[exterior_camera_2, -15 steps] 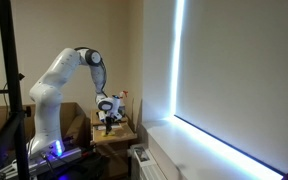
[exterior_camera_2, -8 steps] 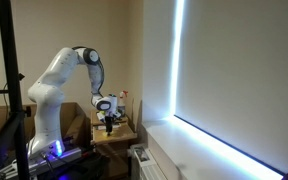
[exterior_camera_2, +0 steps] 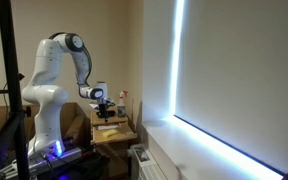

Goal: Pull the pull out table out then place the sponge on it

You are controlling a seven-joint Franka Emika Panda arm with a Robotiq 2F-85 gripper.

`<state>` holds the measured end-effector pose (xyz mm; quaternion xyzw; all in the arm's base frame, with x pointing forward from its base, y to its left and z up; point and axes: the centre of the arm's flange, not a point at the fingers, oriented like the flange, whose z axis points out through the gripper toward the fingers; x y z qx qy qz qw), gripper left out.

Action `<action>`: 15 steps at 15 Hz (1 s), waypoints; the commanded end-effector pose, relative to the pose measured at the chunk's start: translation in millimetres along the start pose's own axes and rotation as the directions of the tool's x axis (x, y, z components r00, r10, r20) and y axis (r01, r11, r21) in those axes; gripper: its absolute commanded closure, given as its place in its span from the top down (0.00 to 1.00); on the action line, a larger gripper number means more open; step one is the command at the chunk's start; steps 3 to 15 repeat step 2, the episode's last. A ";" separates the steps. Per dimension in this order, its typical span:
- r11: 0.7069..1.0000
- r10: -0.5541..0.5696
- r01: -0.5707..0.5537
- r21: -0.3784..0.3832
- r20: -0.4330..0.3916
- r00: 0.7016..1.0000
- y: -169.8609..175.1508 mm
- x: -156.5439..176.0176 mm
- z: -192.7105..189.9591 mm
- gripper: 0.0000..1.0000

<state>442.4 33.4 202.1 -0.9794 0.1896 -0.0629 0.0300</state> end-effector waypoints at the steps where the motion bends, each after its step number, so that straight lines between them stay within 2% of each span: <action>1: 1.000 -0.016 0.016 0.026 -0.022 1.000 -6.5 -5.4 -16.9 1.00; 2: 0.999 -0.023 0.025 0.043 -0.038 0.999 -11.3 -9.3 -30.9 1.00; 15: 0.999 -0.023 0.025 0.043 -0.038 0.999 -11.3 -9.3 -30.9 1.00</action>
